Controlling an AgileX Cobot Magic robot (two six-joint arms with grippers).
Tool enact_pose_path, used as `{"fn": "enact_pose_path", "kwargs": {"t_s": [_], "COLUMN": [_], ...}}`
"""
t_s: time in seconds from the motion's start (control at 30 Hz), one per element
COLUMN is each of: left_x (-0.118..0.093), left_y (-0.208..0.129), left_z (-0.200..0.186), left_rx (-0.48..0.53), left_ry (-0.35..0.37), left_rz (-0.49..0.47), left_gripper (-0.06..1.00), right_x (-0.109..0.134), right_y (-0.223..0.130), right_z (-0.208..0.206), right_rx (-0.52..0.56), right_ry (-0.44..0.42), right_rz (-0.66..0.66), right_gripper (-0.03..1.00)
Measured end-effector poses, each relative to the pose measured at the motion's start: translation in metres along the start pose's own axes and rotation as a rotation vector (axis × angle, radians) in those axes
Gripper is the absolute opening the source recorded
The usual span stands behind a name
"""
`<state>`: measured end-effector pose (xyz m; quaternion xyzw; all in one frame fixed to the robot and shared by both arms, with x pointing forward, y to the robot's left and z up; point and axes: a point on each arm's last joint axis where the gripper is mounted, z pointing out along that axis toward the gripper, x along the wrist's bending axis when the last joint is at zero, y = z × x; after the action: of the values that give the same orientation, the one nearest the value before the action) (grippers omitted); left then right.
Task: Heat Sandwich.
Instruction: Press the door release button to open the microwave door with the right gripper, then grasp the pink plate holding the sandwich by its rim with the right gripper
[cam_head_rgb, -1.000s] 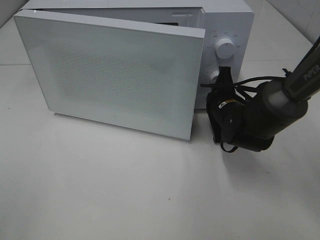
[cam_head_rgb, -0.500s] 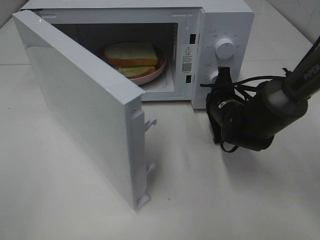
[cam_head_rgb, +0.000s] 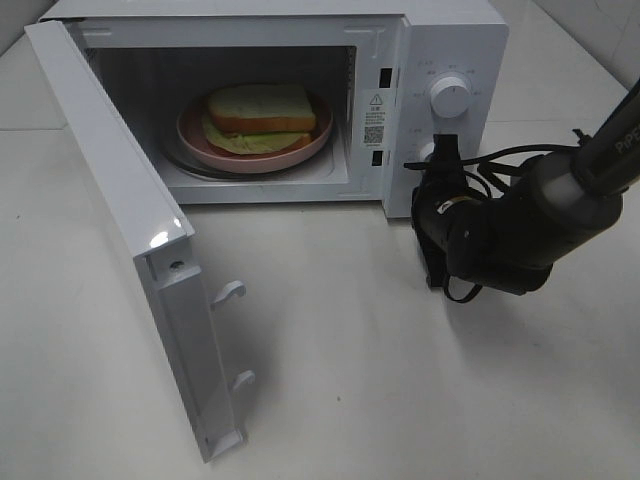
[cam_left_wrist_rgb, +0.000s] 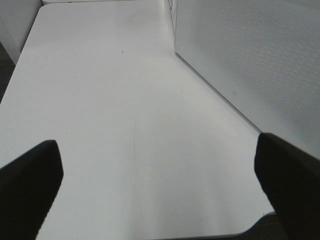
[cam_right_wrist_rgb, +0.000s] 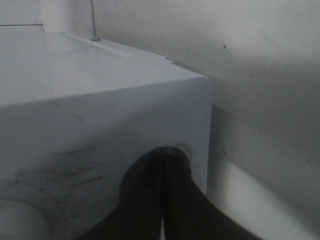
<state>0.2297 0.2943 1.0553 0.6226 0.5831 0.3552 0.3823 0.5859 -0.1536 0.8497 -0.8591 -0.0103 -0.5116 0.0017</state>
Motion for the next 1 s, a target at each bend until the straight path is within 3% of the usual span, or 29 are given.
{"fn": "enact_pose_path", "kwargs": {"t_s": [0.43,0.73,1.0], "left_x": [0.0,0.0,0.0], "left_y": [0.0,0.0,0.0], "left_z": [0.0,0.0,0.0], "left_rx": [0.0,0.0,0.0], "left_ry": [0.0,0.0,0.0], "left_rz": [0.0,0.0,0.0], "left_gripper": [0.99,0.99,0.99], "right_x": [0.012,0.007,0.02], "right_y": [0.006,0.009,0.009], "right_z": [-0.018,-0.042,-0.064], "right_rx": [0.038,0.114,0.188], "right_ry": [-0.03,-0.153,-0.183], "right_rz": [-0.067,-0.196,-0.341], "right_gripper": [0.01,0.01,0.01]}}
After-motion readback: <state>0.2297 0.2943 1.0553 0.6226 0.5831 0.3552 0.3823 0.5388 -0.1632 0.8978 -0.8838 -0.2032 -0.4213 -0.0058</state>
